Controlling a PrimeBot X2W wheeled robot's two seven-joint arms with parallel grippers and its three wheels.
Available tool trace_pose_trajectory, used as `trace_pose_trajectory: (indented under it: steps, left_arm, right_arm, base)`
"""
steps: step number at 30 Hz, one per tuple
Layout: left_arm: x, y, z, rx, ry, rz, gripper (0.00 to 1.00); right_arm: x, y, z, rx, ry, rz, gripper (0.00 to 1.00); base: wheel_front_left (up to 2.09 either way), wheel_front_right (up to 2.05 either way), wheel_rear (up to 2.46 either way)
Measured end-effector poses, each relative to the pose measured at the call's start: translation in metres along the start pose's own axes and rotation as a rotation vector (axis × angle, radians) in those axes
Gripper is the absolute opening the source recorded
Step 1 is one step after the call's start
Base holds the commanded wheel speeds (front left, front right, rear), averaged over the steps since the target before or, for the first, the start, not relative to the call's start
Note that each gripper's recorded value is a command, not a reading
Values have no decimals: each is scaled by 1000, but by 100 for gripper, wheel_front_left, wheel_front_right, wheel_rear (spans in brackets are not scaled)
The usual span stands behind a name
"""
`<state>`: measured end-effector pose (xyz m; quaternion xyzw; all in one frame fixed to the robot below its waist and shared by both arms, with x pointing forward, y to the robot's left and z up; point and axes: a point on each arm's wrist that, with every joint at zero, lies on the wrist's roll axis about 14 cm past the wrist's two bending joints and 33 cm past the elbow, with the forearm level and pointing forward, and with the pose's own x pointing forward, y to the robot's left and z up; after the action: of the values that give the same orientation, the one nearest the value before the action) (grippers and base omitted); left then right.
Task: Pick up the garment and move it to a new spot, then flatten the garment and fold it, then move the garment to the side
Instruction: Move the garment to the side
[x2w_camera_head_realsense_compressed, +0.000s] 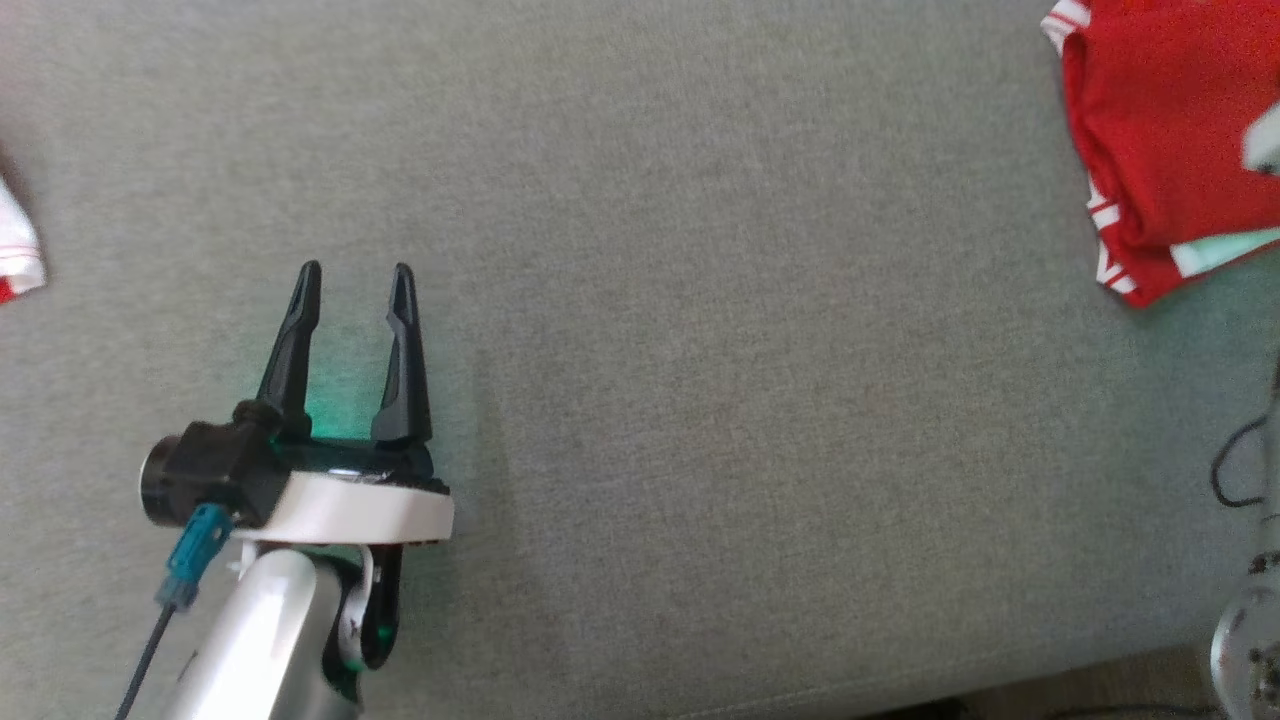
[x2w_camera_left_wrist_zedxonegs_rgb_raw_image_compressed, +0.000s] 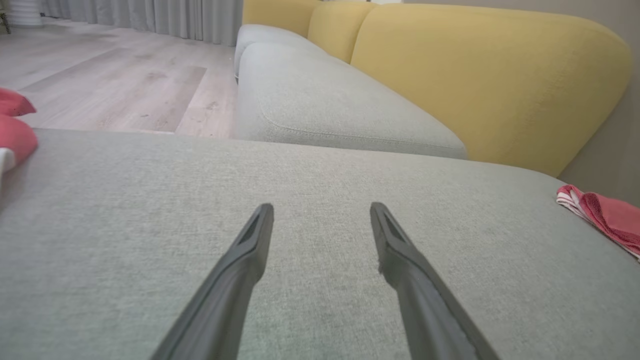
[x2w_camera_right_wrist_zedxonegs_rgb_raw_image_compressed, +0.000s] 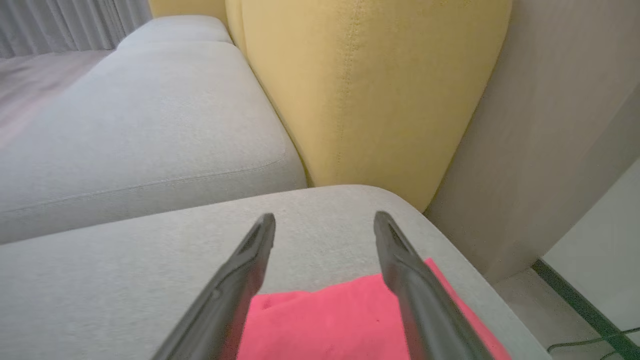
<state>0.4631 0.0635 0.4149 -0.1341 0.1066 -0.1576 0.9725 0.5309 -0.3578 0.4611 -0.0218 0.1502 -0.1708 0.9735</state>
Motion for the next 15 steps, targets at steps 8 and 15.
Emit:
trace_pose_trajectory:
  steps: [8, 15]
  left_arm:
    - [-26, 12, 38, 6, -106, 76, 100]
    - [-87, 42, 50, -6, -145, 227, 100]
  right_arm:
    - [-30, 63, 60, 62, -191, 178, 100]
    - [-92, 117, 44, 87, -224, 334, 100]
  base:
    - [0, 0, 0]
    - [0, 0, 0]
